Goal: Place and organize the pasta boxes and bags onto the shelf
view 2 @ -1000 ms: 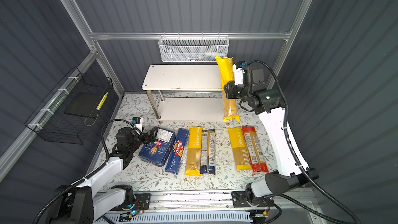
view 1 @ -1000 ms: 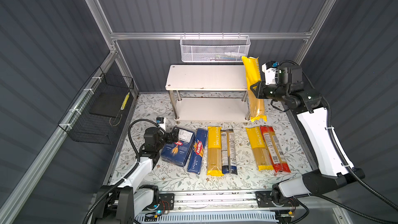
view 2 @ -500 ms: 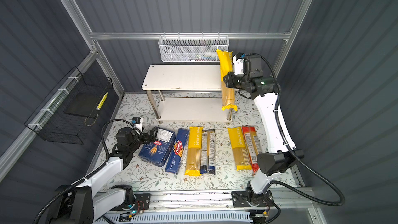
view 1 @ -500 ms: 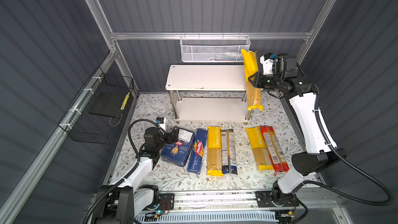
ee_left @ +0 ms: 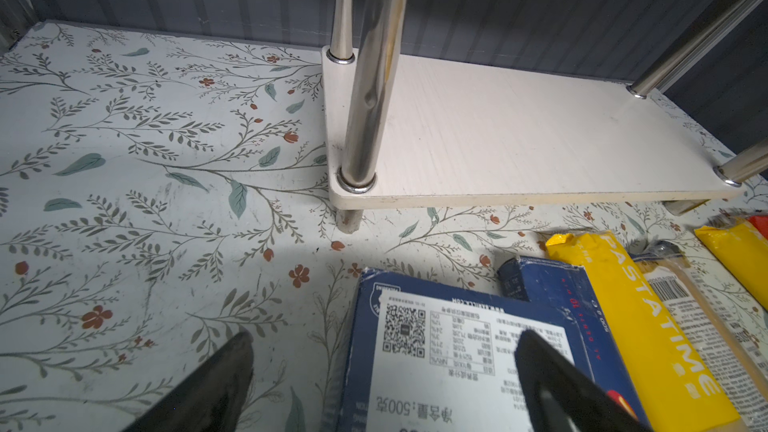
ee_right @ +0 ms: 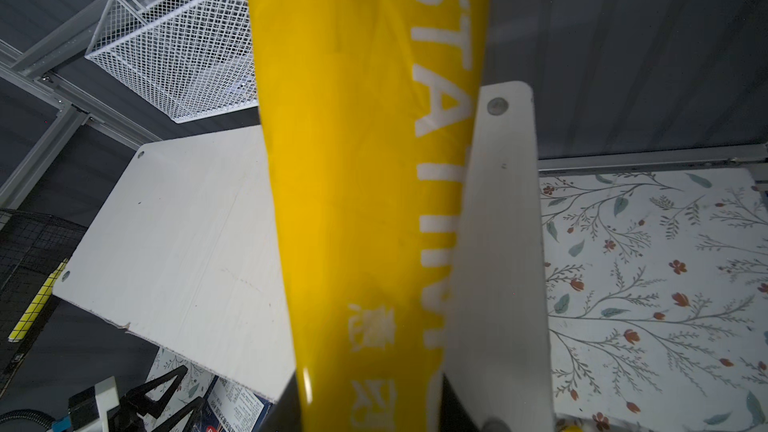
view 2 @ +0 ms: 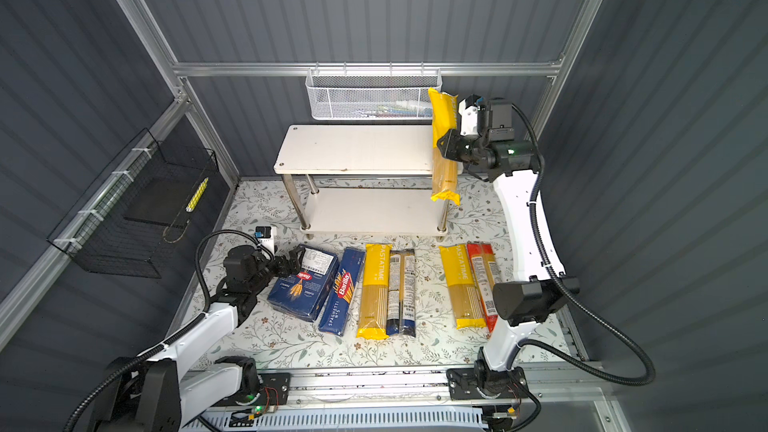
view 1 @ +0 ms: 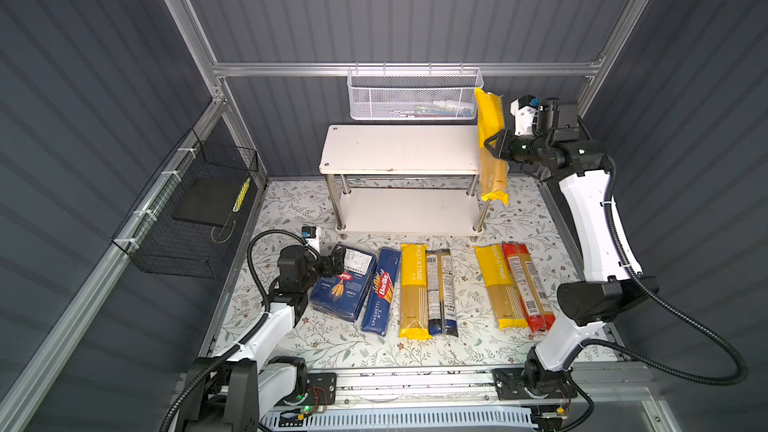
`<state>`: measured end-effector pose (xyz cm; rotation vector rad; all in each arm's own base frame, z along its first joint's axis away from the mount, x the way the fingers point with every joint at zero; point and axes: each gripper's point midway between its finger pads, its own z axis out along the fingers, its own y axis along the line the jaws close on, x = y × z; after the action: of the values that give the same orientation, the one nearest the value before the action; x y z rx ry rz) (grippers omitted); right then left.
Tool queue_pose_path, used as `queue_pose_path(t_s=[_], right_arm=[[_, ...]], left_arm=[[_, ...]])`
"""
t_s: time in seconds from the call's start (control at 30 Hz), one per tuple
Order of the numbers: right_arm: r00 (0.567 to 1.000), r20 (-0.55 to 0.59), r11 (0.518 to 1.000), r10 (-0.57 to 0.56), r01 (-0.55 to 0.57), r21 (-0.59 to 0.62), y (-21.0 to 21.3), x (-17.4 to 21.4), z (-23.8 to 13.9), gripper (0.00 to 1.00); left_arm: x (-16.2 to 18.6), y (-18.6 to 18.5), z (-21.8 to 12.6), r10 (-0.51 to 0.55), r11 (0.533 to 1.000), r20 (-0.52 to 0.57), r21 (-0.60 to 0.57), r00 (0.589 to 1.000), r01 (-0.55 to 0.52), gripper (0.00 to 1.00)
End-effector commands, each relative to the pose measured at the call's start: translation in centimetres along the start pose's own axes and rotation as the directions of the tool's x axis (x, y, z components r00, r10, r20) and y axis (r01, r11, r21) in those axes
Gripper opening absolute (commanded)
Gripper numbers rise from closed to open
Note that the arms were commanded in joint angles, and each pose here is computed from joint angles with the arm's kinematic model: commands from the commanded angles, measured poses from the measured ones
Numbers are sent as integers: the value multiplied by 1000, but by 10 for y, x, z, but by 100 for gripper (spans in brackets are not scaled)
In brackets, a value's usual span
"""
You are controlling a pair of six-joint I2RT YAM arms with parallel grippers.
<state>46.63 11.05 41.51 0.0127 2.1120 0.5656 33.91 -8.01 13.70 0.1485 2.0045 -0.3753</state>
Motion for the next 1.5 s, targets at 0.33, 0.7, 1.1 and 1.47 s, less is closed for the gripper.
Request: queue_pose_path(t_s=[0.33,0.7,1.1,1.47], right_arm=[[993,121,999,8,-2,-46,0,-36,-5,40],[992,117,999,-39,41,-15,1,-33,-20,61],[967,227,974,-117,157,-165,51,1,-113,90],[976,207,912,-67,145,-384,83,103,-187,98]], left_arm=[[-3,-2,-2,-6,1000,24,4,1000,6,99],[-3,-2,-3,-5,1000,27,6,1000,5,99],[-4,-4,-4,-1,1000,30,15,1000,1,99],[-3,-4,-3,1,1000,28,16,1000,-2,99]])
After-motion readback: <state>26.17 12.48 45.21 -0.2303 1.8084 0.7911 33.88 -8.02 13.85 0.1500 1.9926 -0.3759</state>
